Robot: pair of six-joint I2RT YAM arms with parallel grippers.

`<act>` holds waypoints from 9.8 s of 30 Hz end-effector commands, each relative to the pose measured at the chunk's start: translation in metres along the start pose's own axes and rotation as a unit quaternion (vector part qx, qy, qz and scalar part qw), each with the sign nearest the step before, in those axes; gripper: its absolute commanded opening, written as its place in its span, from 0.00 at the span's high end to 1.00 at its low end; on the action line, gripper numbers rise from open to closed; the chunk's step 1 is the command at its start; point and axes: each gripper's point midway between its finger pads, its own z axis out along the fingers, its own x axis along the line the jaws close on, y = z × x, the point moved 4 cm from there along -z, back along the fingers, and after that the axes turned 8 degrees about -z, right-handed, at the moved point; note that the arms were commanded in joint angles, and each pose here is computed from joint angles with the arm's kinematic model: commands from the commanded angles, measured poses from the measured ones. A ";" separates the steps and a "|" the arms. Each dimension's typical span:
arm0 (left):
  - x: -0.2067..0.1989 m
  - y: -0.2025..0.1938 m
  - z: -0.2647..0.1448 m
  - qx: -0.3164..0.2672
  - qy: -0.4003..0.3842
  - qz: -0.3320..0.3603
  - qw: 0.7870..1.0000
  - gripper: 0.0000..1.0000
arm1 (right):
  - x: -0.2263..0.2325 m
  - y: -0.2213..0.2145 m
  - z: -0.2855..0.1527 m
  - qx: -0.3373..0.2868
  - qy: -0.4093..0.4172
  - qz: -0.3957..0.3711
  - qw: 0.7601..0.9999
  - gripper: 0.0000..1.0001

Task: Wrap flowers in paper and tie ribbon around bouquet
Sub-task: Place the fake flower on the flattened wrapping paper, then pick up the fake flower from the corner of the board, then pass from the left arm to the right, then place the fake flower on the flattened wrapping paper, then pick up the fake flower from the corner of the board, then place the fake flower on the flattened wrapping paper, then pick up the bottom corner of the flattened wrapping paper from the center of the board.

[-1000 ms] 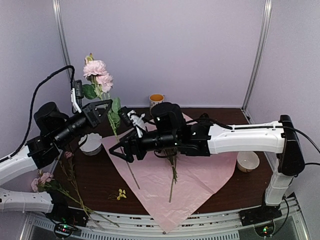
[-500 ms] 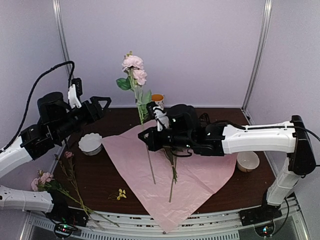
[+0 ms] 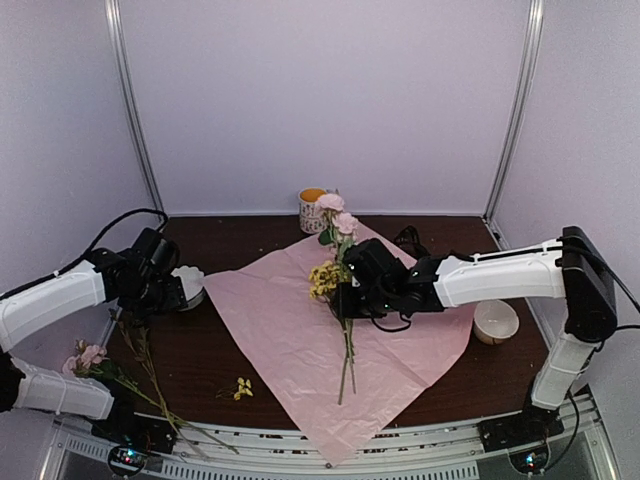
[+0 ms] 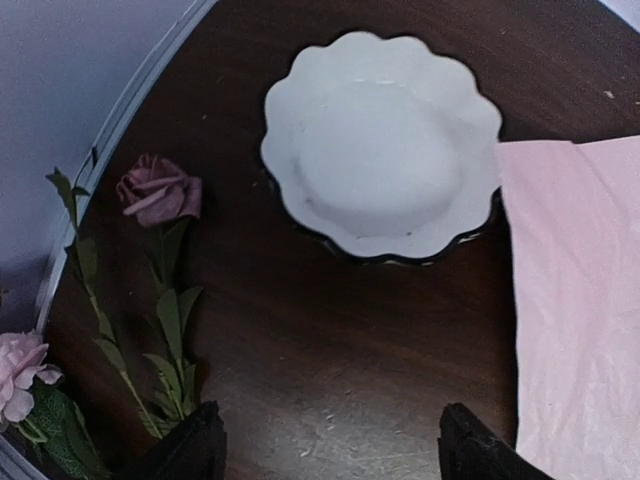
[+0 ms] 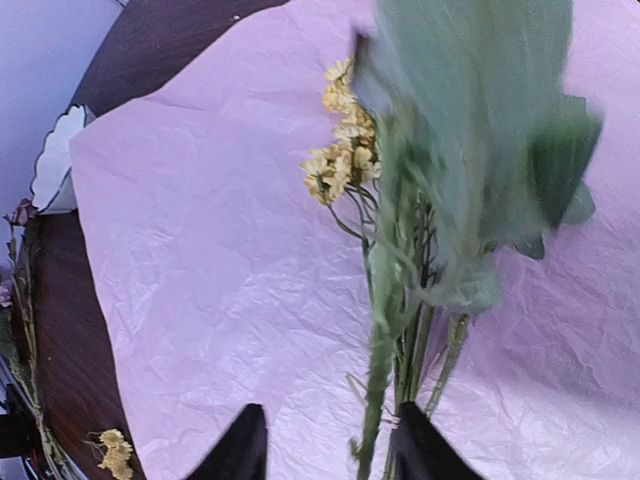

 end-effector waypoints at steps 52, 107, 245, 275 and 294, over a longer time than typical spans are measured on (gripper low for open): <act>-0.036 0.089 -0.178 -0.229 -0.340 -0.097 0.907 1.00 | 0.143 0.044 -0.115 -0.118 0.332 -0.253 0.901 0.38; 0.128 -0.042 -0.022 0.066 0.225 -0.206 0.950 0.02 | 0.003 0.006 -0.023 -0.010 -0.037 -0.082 0.996 0.52; -0.168 -0.005 -0.160 -0.284 -0.456 0.447 0.716 0.02 | 0.081 -0.240 -0.095 0.092 0.311 -0.775 0.543 0.38; -0.106 -0.246 -0.105 -0.155 -0.440 0.851 0.242 0.20 | 0.050 -0.199 -0.054 0.072 0.335 -0.558 0.756 0.50; -0.145 -0.275 -0.046 -0.184 -0.310 0.901 0.241 0.50 | 0.042 -0.162 -0.079 0.019 0.359 -0.376 0.854 0.51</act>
